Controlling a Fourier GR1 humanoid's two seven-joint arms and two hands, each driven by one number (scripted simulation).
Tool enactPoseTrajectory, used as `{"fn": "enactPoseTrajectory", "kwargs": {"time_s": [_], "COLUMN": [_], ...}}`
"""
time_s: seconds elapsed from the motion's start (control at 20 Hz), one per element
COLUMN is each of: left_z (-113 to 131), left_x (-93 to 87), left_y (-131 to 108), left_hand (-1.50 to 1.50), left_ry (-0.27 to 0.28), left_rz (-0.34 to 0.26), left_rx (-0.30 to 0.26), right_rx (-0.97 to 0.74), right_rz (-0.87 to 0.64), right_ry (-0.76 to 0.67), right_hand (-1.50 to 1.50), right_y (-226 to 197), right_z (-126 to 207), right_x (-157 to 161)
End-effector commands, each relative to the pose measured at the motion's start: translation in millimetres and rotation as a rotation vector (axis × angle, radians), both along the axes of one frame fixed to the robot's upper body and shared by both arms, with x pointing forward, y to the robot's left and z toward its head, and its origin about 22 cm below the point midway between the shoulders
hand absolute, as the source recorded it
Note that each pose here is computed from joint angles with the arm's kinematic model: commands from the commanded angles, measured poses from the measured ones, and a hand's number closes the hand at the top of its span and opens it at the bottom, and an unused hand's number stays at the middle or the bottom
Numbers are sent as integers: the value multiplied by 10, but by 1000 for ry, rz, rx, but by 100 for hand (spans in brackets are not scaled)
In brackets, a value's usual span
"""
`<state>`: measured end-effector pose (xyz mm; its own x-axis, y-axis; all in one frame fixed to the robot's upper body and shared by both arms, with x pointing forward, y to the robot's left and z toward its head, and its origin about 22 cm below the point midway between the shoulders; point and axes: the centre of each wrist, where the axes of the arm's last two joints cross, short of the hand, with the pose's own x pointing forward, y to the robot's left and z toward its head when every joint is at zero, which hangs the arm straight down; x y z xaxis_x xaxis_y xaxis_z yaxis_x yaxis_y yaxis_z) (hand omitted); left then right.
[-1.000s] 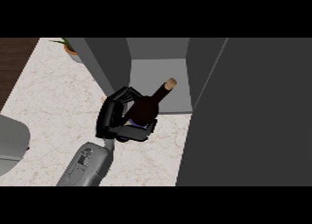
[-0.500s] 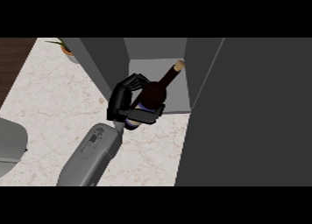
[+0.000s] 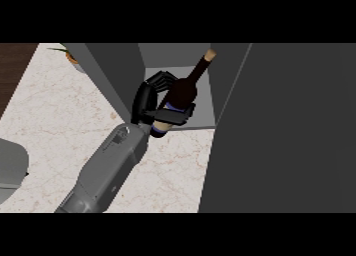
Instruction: Pick up the wine, place it into the cabinet and close the cabinet
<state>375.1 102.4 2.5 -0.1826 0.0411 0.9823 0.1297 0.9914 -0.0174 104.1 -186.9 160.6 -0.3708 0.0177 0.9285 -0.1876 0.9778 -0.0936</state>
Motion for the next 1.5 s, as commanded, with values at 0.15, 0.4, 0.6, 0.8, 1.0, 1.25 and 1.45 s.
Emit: {"fn": "enactPoseTrajectory", "kwargs": {"time_s": [0.15, 0.4, 0.6, 0.8, 1.0, 1.25, 1.45], "left_z": [-46, 17, -43, 147, 148, 266, 97], "left_x": [169, 263, 284, 430, 467, 541, 469], "left_y": [-36, -66, 2, -32, 60, 46, 90], "left_hand": [150, 150, 150, 150, 150, 150, -150], "left_ry": [17, 84, 113, 132, 134, 89, 65], "left_rz": [44, 107, 137, 156, 180, 227, 236], "left_rx": [103, 146, 92, 76, 76, 114, 175], "right_rx": [77, 110, 108, 105, 126, 107, 111], "right_rz": [64, 94, 85, 92, 96, 118, 122], "right_ry": [-13, 9, -15, -8, -7, 0, -13], "right_hand": [-150, -150, -150, -150, -150, -150, -150], "right_y": [-114, -68, -26, -56, -55, -32, -26], "right_z": [264, 295, 149, 171, 181, 111, 119], "right_x": [-220, -318, -216, -221, -251, -241, -226]}}
